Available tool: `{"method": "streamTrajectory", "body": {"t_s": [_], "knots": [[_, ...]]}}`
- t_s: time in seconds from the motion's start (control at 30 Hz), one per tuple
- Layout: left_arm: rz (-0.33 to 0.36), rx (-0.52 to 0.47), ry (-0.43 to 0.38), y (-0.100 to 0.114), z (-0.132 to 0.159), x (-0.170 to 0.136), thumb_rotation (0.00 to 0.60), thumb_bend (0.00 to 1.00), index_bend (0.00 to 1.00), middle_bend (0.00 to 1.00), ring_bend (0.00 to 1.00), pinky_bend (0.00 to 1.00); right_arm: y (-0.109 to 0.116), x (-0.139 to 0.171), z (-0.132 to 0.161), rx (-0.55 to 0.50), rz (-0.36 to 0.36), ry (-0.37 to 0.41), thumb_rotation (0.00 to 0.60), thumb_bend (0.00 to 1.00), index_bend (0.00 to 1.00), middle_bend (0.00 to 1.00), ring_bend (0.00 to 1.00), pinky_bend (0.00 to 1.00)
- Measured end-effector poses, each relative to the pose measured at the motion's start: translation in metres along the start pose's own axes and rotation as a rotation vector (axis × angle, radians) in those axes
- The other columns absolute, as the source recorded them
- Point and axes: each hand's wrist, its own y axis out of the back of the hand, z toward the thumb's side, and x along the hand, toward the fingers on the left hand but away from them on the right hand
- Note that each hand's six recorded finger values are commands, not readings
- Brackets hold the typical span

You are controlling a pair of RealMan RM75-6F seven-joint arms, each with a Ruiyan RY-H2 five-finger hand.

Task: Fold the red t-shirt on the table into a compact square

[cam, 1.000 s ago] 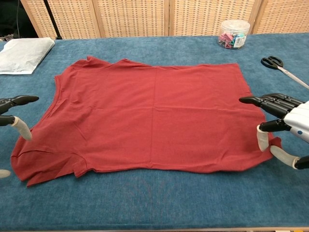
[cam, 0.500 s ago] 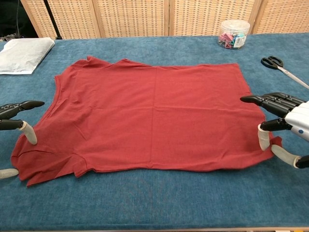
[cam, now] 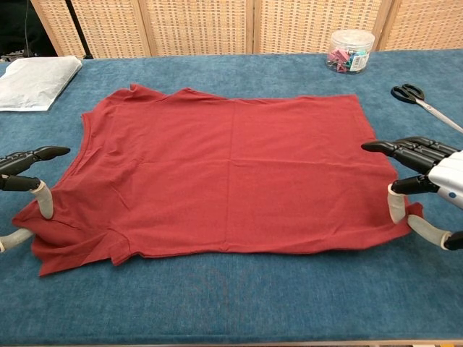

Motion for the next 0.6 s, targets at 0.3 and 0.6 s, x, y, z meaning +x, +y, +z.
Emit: {"method": "streamTrajectory", "body": {"t_s": [0.3, 0.6], "knots": [[0.001, -0.049, 0.006, -0.0012, 0.0002, -0.0007, 0.600, 0.48, 0.67, 0.00, 0.00, 0.00, 0.0003, 0.0005, -0.0001, -0.003, 0.000, 0.003, 0.600, 0.52, 0.66, 0.00, 0.00, 0.00], [0.000, -0.075, -0.007, 0.0015, 0.0032, -0.0082, 0.600, 0.48, 0.68, 0.00, 0.00, 0.00, 0.0029, 0.0024, 0.0043, -0.010, -0.009, 0.032, 0.600, 0.54, 0.68, 0.00, 0.00, 0.00]]}}
